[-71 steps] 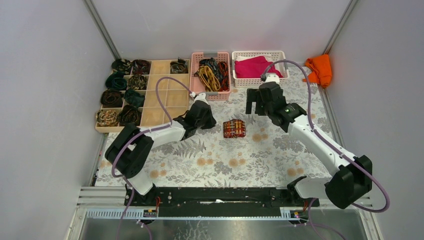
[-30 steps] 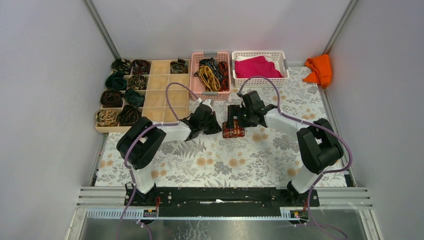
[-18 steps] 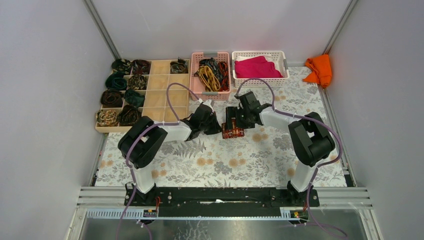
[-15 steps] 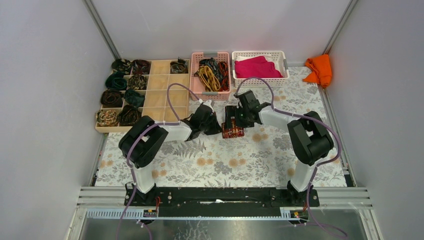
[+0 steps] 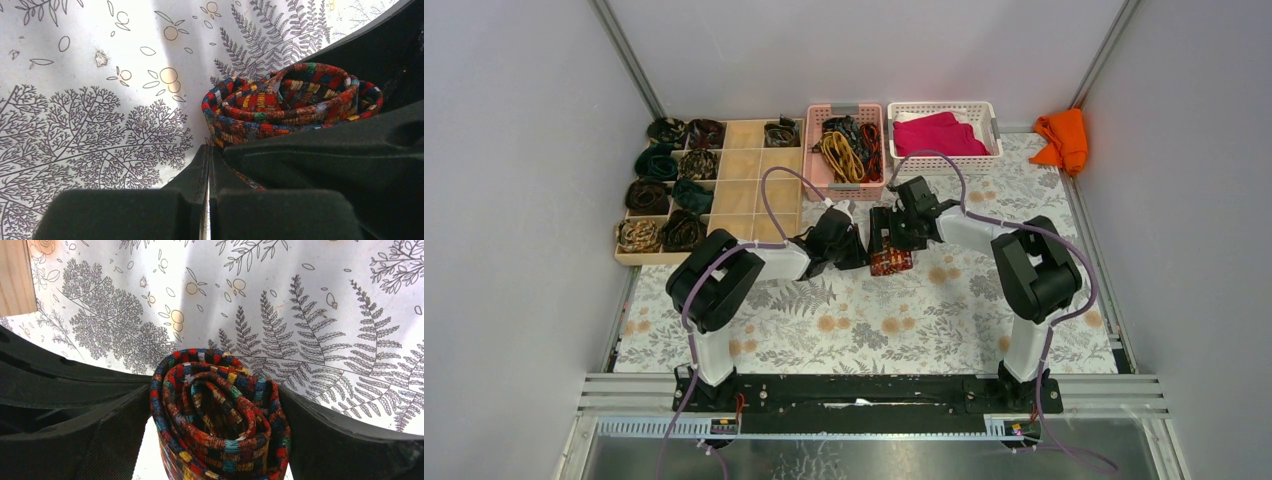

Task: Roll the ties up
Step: Pick up the tie at the center of the board, then place the tie in the storage box.

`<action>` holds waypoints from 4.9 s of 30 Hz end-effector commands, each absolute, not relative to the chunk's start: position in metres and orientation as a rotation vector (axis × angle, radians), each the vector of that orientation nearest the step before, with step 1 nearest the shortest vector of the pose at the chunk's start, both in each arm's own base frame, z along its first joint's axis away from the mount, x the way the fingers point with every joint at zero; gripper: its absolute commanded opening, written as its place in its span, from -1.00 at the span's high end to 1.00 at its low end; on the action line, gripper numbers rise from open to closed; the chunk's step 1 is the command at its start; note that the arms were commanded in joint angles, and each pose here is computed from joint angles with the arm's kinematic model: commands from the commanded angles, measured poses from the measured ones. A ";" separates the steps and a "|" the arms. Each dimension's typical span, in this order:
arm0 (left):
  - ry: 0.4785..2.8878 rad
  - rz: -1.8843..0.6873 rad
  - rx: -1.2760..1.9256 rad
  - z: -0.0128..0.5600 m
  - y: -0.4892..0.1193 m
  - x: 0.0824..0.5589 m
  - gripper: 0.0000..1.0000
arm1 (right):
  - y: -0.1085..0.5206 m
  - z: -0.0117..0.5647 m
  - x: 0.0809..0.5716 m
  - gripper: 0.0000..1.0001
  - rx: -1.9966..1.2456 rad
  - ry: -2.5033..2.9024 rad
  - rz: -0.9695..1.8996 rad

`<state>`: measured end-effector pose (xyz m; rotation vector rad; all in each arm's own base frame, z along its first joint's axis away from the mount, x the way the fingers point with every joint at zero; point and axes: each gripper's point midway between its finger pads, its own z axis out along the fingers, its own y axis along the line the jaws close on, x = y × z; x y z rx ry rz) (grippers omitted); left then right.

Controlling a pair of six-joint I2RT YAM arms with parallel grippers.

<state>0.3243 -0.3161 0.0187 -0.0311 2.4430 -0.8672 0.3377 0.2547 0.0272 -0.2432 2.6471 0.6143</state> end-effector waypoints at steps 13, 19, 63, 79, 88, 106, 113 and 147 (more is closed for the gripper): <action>2.380 -0.923 -0.003 0.032 -0.329 0.333 1.00 | 0.239 -0.009 0.297 -0.34 -0.346 2.816 0.456; 2.384 -0.919 -0.003 0.030 -0.329 0.333 1.00 | 0.238 -0.014 0.293 0.50 -0.362 2.836 0.441; 1.985 -0.439 -0.330 0.201 -0.167 0.329 1.00 | 0.355 0.149 0.377 1.00 -0.394 2.200 0.685; 1.784 -0.320 -0.429 0.253 -0.104 0.296 1.00 | 0.473 0.156 0.476 1.00 -0.625 1.965 0.561; 1.784 -0.256 -0.447 0.242 -0.092 0.292 1.00 | 0.507 0.158 0.505 1.00 -0.668 1.748 0.484; 1.817 -0.177 -0.443 0.220 -0.088 0.297 1.00 | 0.540 0.126 0.544 1.00 -0.636 1.483 0.400; 1.837 -0.153 -0.438 0.211 -0.089 0.301 1.00 | 0.537 0.097 0.549 1.00 -0.585 1.475 0.395; 1.795 -0.208 -0.421 0.213 -0.090 0.295 1.00 | 0.531 0.084 0.532 1.00 -0.755 1.467 0.308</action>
